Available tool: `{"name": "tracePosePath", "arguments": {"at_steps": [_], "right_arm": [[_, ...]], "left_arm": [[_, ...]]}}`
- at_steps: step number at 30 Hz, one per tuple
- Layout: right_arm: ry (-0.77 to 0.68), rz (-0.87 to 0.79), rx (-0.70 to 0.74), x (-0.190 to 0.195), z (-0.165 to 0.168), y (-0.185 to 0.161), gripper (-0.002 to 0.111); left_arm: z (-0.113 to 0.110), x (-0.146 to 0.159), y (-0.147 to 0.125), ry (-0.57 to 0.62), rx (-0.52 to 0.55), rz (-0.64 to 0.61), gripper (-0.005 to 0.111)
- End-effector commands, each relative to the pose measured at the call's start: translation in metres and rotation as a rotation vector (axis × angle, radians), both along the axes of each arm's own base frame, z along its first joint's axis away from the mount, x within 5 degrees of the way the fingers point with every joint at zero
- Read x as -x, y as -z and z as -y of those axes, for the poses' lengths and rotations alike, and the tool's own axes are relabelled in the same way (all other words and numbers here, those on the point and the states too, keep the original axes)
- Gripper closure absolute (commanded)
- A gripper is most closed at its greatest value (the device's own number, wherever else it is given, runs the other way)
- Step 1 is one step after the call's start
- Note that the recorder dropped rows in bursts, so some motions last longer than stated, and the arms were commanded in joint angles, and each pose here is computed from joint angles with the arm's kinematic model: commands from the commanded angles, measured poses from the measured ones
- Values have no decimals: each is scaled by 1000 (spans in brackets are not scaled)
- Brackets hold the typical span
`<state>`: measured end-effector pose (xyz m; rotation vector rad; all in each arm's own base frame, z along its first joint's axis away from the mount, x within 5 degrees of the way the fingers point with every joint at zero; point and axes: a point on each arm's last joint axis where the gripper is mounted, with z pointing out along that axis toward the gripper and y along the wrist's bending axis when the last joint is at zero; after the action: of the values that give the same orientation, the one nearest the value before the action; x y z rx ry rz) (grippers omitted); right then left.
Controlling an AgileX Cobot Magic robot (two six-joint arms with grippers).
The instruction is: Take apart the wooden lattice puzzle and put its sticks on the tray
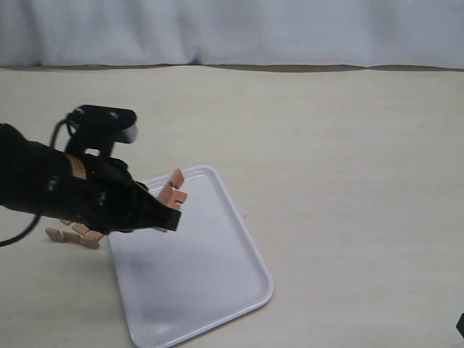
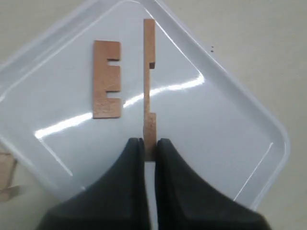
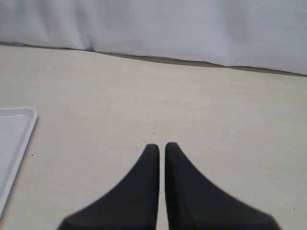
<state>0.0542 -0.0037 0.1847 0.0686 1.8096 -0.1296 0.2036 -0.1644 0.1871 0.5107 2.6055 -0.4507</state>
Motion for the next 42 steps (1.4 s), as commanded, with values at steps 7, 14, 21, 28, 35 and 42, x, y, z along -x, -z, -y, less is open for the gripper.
{"name": "tracePosePath", "arguments": {"at_steps": [7, 14, 21, 28, 35, 42], "right_arm": [[-4, 0, -8, 0, 0, 1, 104], [-4, 0, -8, 0, 0, 1, 104], [-4, 0, -8, 0, 0, 1, 104], [-4, 0, -8, 0, 0, 1, 104], [-4, 0, -8, 0, 0, 1, 104], [-4, 0, -8, 0, 0, 1, 104]], "left_arm": [[41, -23, 43, 22, -37, -69, 107], [43, -27, 43, 11, -21, -33, 76], [21, -22, 19, 61, -84, -63, 44], [-49, -9, -31, -71, -328, -108, 44], [-59, 2, -17, -92, -405, -171, 44], [-58, 0, -9, -121, -355, -114, 37]]}}
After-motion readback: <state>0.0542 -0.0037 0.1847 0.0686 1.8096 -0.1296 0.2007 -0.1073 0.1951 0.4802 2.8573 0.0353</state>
